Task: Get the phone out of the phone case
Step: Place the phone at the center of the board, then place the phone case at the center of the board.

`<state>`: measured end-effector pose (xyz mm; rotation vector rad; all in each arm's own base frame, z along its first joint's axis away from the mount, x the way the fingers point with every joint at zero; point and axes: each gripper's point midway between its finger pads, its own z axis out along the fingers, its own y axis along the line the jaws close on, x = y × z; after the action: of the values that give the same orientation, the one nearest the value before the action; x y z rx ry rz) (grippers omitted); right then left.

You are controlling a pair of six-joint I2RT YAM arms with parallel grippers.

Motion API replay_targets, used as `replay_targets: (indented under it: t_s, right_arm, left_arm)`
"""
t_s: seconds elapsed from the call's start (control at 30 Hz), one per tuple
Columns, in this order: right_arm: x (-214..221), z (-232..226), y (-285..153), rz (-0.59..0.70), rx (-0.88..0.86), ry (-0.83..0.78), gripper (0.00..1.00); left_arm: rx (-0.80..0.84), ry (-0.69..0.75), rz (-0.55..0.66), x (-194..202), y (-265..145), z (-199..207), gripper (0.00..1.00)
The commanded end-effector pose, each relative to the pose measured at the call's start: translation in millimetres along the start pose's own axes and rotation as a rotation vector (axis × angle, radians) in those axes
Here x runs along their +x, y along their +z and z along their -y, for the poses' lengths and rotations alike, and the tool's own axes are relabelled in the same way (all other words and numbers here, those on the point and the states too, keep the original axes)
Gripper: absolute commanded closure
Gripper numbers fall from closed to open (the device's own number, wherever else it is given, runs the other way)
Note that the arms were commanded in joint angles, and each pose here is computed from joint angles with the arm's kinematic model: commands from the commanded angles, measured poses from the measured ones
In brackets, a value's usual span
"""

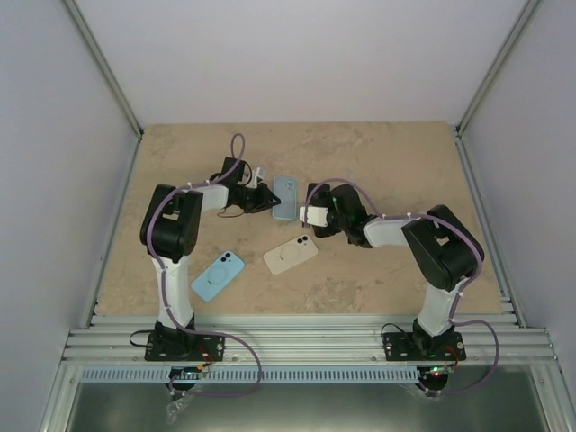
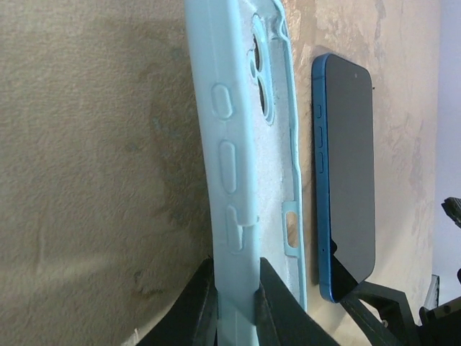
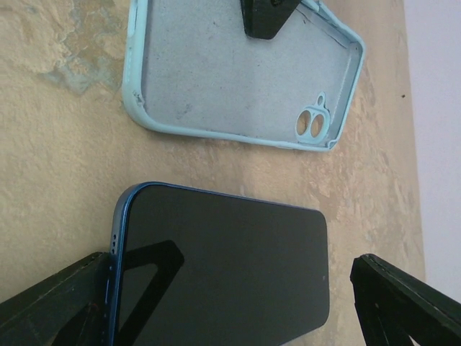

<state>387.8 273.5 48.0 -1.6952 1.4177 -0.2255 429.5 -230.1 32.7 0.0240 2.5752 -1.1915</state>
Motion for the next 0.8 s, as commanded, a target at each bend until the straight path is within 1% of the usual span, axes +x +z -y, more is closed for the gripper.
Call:
replay_targets:
  t_s: [0.0,0.17,0.5,0.77]
  right_arm:
    - [20,-32,-9,-0.031,-0.134,0.023,0.09]
    - [27,-28,-13,-0.043,-0.127,0.032,0.08]
    - [22,-25,-16,-0.024,-0.134,0.045,0.04]
    - [15,-4,-30,0.003,-0.105,0.118,0.03]
  left_arm:
    - [0.032,-0.013,-0.027,6,6,-3,1.00]
    - [0.040,-0.009,-0.037,9,9,-1,1.00]
    - [0.050,-0.015,-0.091,20,28,3,1.00]
    - [0.053,0.007,-0.127,27,40,12,1.00]
